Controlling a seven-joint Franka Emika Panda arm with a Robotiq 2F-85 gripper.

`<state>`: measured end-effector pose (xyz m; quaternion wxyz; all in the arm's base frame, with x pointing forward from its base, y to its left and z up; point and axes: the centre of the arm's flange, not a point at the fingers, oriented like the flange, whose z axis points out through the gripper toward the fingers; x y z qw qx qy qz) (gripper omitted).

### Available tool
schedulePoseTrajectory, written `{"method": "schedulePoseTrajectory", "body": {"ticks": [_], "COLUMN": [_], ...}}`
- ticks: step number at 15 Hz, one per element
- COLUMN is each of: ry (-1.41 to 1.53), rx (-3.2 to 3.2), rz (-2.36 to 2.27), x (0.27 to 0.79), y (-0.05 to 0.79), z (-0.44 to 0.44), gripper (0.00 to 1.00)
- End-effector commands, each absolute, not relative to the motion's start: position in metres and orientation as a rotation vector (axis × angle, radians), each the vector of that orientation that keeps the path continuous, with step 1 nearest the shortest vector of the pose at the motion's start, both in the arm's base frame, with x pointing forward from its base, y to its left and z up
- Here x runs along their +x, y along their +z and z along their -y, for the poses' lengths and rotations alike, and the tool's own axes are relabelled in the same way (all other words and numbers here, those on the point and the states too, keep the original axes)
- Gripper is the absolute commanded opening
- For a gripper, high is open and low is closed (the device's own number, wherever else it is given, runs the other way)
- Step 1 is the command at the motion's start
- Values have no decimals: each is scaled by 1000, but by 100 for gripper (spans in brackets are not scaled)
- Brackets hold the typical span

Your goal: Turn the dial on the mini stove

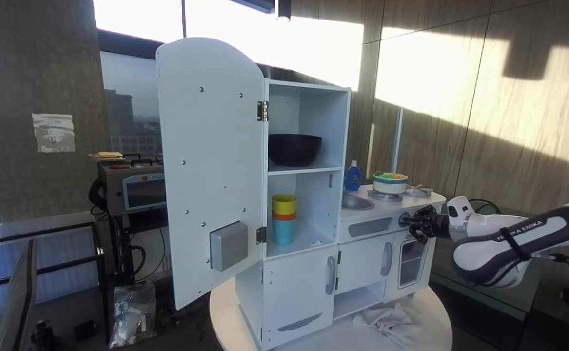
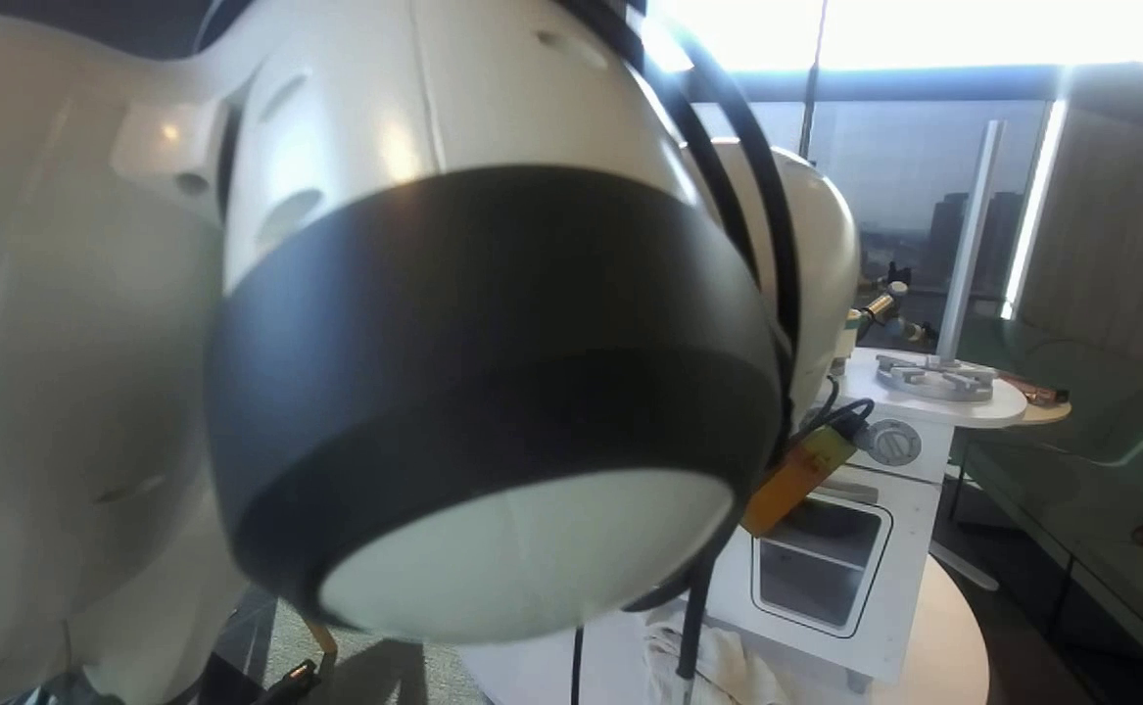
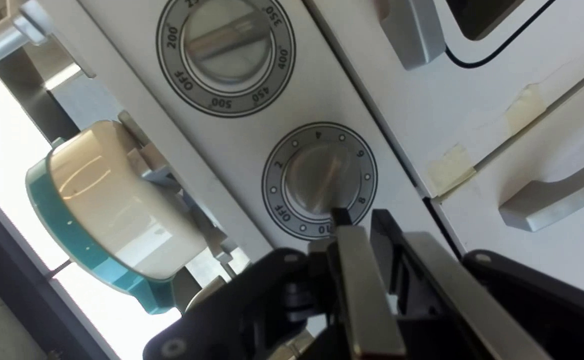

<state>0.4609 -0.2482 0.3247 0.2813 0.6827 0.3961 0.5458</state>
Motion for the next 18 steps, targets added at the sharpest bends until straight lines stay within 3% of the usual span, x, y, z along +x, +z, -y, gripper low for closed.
{"method": "schedulePoseTrajectory", "body": {"ticks": [1,8,18], "ry": [1459,1320,1041], "rx": [1745,1949,2526], "rz": [-1121,-966,-629], "x": [460,457,467], "y": [314,334,398], "z": [235,234,226], "gripper": [48,99,100]}}
